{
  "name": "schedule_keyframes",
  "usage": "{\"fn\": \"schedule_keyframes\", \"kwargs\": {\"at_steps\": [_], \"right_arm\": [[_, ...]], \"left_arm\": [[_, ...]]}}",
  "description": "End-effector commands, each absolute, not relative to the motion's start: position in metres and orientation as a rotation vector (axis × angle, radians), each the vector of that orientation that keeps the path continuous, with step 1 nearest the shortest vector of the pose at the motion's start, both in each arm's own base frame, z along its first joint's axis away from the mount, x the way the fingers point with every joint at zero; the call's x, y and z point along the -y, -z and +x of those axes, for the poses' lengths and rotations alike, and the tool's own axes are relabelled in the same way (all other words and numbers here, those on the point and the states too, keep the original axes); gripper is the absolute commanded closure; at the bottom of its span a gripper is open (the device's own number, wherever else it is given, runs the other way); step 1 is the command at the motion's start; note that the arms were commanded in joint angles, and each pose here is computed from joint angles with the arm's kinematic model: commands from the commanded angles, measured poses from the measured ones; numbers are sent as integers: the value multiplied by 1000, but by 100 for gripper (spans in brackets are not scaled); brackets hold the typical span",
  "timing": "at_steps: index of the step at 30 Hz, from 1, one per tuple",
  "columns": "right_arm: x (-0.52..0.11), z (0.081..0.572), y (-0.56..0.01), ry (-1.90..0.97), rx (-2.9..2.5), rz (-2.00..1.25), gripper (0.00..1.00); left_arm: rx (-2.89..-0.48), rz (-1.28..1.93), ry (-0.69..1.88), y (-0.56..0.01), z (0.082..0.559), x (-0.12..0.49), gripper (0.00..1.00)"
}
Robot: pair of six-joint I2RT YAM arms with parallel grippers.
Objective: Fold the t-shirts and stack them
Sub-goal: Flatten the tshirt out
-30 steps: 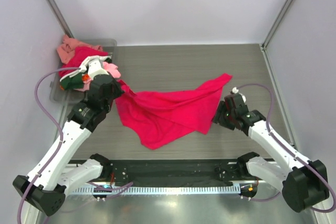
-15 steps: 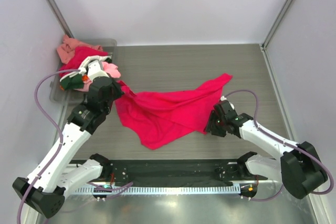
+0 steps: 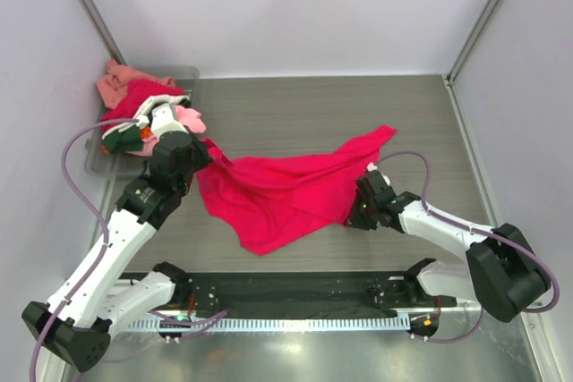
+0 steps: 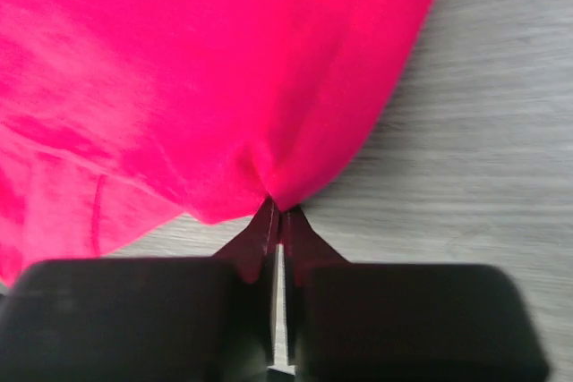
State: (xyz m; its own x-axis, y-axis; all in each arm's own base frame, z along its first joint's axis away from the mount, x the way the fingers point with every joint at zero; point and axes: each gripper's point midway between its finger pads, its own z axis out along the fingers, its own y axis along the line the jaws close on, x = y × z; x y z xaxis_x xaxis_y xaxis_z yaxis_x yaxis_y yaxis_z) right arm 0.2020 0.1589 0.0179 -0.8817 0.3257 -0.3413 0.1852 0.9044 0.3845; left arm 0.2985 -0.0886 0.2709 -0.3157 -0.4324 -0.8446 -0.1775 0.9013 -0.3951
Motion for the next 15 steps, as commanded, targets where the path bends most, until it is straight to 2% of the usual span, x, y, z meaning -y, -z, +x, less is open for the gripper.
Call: {"fn": "schedule_keyframes", "kwargs": {"at_steps": [1,5,10,14,15], "right_arm": [[-158,214,-38,-441,-2623,351,99],[-127,242,-110,-275,-2428,360,99],[-69,263,-206,-144,-2224,469,99],[0,268,-248,25,-2054,652,99],[22,266,-253,74,-2015,718,99]], "left_arm": [[-1846,-455,295,-282,302,88,100],[-1855,-452,302,-281,303,90,100],[-1923,-436,456,-262,299,119,100],[-1932,-470,516,-237,284,145,100],[-1932,-419,567,-236,273,168,100]]}}
